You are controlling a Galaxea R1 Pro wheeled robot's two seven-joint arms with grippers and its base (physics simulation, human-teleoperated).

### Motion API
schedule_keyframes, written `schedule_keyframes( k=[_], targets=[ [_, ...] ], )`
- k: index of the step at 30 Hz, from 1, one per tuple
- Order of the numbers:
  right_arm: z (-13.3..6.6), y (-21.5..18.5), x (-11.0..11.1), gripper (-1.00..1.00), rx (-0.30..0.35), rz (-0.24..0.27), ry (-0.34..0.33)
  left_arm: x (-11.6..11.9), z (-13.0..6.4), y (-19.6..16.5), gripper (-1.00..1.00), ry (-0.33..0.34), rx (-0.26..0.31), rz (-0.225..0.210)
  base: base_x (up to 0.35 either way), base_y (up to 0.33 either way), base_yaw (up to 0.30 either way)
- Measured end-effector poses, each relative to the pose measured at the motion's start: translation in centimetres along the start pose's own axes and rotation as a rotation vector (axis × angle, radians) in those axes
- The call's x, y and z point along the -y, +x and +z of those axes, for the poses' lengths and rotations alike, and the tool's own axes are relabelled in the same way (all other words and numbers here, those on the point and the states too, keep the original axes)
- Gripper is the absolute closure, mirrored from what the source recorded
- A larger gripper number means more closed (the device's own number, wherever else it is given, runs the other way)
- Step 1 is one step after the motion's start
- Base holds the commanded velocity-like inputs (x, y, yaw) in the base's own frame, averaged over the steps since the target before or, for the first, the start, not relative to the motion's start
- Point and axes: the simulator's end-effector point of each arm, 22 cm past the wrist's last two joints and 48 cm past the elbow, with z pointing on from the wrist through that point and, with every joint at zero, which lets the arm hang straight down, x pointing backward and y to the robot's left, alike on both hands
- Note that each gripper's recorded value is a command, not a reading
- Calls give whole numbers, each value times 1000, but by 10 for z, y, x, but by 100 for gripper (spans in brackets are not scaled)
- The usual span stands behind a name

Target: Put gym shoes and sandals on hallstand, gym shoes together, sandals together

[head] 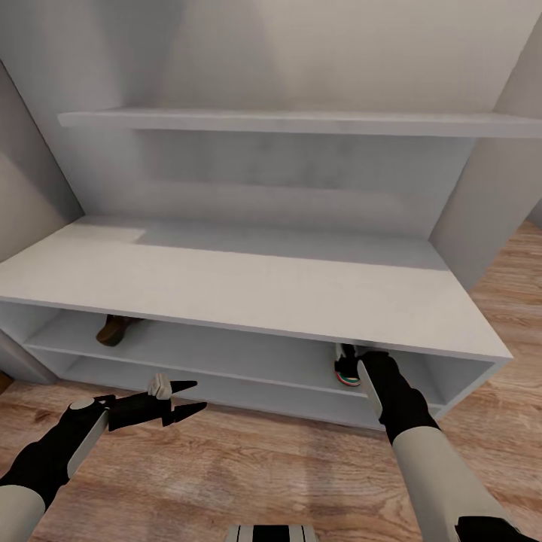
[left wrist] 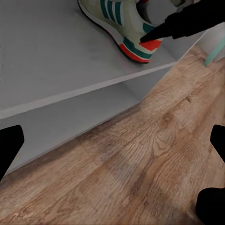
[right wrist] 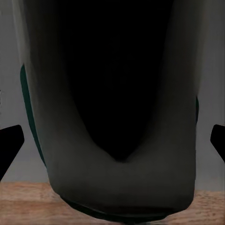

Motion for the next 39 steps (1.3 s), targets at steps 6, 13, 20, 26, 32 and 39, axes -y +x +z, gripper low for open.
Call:
schedule_keyframes(
  k=[6,13,20,26,32,39],
  targets=[
    [-4,-8,1,-100,21,3,1,0,0,0,-100,0,0,0,-10,0,0],
    [-5,-11,1,-100,29,6,1,0,0,0,-100,0,0,-1,-243,0,0],
    [-5,-11,2,-100,30,6,1,0,0,0,-100,0,0,-1,-328,0,0],
    [-5,-11,1,-100,30,7,1,0,0,0,-100,0,0,-1,-337,0,0],
    [-5,-11,0,-100,29,6,0,0,0,0,-100,0,0,-1,-338,0,0],
    [-6,-12,0,-100,30,5,-1,0,0,0,-100,0,0,0,-246,0,0]
  ],
)
